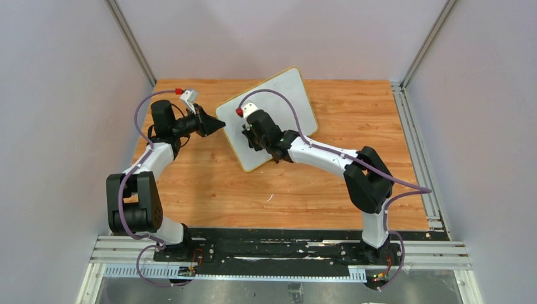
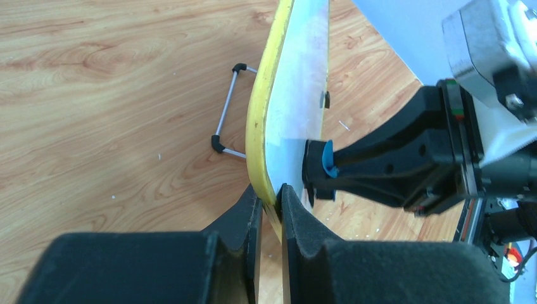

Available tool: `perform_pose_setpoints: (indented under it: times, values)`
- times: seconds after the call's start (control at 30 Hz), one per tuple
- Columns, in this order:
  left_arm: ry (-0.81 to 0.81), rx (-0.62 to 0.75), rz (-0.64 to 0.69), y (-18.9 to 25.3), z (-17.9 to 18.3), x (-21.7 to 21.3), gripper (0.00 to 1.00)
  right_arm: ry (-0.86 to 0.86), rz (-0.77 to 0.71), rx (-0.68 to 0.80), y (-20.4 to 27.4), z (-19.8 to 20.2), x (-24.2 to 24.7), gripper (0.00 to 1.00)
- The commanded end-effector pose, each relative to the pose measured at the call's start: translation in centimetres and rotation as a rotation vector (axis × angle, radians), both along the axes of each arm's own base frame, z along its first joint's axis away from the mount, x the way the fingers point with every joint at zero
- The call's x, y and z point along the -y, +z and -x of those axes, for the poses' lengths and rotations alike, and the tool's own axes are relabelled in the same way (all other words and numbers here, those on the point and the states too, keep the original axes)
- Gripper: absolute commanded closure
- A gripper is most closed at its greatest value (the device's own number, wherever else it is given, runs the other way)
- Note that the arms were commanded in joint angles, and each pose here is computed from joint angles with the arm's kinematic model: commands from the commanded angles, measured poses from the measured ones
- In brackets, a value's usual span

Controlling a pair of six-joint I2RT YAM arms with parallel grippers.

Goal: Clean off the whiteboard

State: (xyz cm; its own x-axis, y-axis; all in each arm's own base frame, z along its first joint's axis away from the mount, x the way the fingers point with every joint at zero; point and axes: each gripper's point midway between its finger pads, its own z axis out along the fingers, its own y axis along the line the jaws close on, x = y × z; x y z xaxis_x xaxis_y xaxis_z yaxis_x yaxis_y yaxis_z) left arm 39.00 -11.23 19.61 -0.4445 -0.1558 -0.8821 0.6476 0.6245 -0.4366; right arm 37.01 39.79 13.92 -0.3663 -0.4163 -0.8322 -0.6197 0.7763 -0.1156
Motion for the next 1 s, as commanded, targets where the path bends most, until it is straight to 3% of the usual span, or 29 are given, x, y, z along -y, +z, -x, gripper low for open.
perform_pose_setpoints:
  times: [0.0,0.33,0.77,0.97]
  values:
    - [-0.006,0.089,-0.06,0.7,-0.5,-0.2,1.0,-0.115,-0.002,0.024,1.3,-2.8,4.7,0.99]
    - [-0.007,0.086,-0.06,0.7,-0.5,-0.2,1.0,-0.186,-0.019,0.053,3.5,-5.6,8.6,0.99]
    - [-0.007,0.087,-0.06,0.7,-0.5,-0.2,1.0,-0.029,-0.051,0.025,2.8,-2.4,0.4,0.99]
    - [-0.007,0.086,-0.059,0.7,-0.4,-0.2,1.0,-0.009,-0.024,0.024,1.8,-1.4,-1.0,0.99]
